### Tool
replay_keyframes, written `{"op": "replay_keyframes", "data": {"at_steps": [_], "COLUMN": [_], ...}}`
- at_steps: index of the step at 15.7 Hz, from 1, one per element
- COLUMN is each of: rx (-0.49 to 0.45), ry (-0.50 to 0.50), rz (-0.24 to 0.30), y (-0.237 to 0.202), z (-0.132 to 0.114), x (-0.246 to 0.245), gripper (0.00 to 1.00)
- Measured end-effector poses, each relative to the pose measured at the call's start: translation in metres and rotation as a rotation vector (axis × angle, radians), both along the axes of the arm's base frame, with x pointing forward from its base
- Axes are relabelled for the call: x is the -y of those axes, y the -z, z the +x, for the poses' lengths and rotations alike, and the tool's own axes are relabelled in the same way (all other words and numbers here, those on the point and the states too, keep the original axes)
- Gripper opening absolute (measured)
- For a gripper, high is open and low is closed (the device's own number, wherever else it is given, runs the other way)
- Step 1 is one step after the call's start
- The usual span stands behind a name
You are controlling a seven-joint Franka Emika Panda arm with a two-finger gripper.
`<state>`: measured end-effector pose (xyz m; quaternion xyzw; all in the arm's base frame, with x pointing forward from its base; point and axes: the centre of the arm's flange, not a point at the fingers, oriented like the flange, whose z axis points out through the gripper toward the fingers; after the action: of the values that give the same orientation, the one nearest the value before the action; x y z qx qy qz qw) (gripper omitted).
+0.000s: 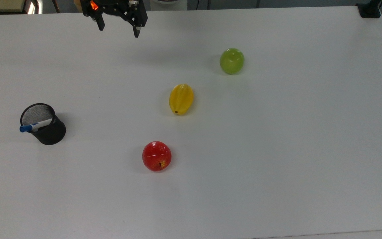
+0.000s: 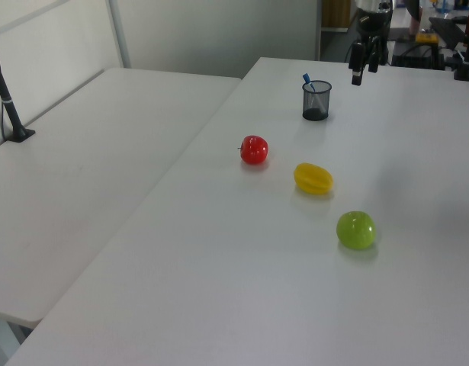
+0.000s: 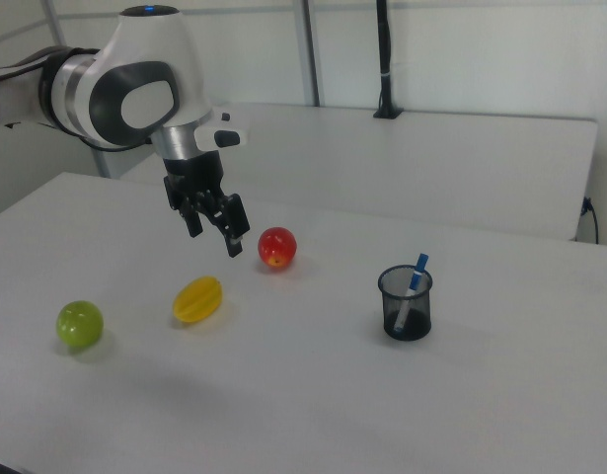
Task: Take marker pen
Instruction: 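Move the open gripper over the black mesh pen cup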
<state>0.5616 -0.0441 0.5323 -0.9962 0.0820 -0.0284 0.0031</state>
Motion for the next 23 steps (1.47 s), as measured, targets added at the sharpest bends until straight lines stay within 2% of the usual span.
{"op": "replay_keyframes", "data": {"at_steps": [8,15,18,23], "rx": [0.058,0.188,0.269,0.357], "ry": [0.051,0.128,0.154,0.204], "rz": [-0.001,0.040,0.023,-0.011], "y": [-0.028,-0.066,-0.062,-0.029], "z": [0.003,0.024,0.038,0.068], "x": [0.028,0.064,0.080,0.115], "gripper": [1.00,1.00,1.00,1.00]}}
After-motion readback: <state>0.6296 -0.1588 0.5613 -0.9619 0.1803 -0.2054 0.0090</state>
